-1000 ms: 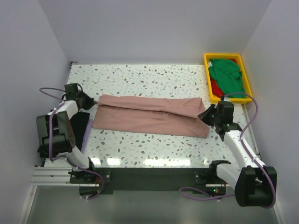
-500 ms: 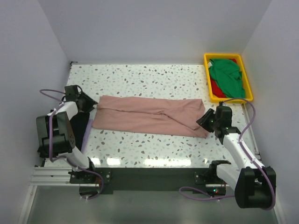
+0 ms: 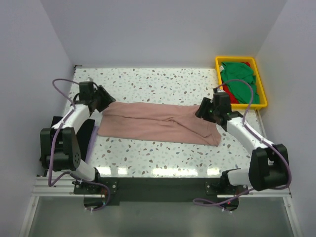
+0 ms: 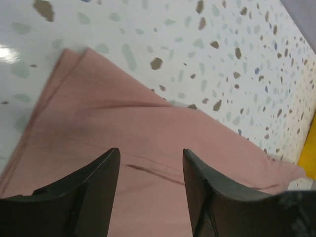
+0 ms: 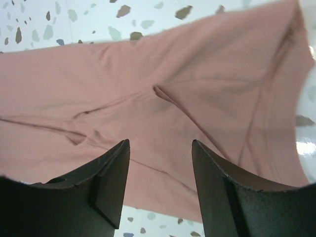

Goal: Fold and stack the t-shirts
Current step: Fold the tshirt

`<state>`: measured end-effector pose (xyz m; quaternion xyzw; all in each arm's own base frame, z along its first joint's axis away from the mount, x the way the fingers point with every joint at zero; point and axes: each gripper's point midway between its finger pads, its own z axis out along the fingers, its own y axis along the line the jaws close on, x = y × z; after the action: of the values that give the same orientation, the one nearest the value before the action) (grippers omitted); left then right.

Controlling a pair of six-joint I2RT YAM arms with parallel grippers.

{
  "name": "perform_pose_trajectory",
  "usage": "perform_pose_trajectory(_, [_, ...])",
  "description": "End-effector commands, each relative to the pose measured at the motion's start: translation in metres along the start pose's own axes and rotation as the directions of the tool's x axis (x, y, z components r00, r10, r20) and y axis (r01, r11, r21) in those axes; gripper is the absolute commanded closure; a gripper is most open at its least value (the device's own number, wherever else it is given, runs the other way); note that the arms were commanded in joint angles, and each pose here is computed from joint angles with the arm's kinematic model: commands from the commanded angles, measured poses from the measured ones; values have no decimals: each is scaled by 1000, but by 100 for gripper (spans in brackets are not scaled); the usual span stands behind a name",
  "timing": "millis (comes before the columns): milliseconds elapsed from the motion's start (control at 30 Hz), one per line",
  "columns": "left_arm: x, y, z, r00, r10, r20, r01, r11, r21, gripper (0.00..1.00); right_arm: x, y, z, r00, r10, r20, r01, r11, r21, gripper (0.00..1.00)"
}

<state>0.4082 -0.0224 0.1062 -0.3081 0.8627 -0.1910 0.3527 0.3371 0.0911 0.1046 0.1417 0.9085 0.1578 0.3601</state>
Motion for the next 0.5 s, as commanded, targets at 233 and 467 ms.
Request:
perform_pose_trajectory(233, [25, -71, -18, 973, 224, -46, -211, 958, 196, 42, -14, 28, 64, 988, -157, -11, 157, 988, 5, 44])
perform_pose_trajectory(467, [30, -72, -16, 970, 236, -58, -219, 952, 211, 42, -5, 44, 76, 983, -184, -21, 184, 983, -15, 46])
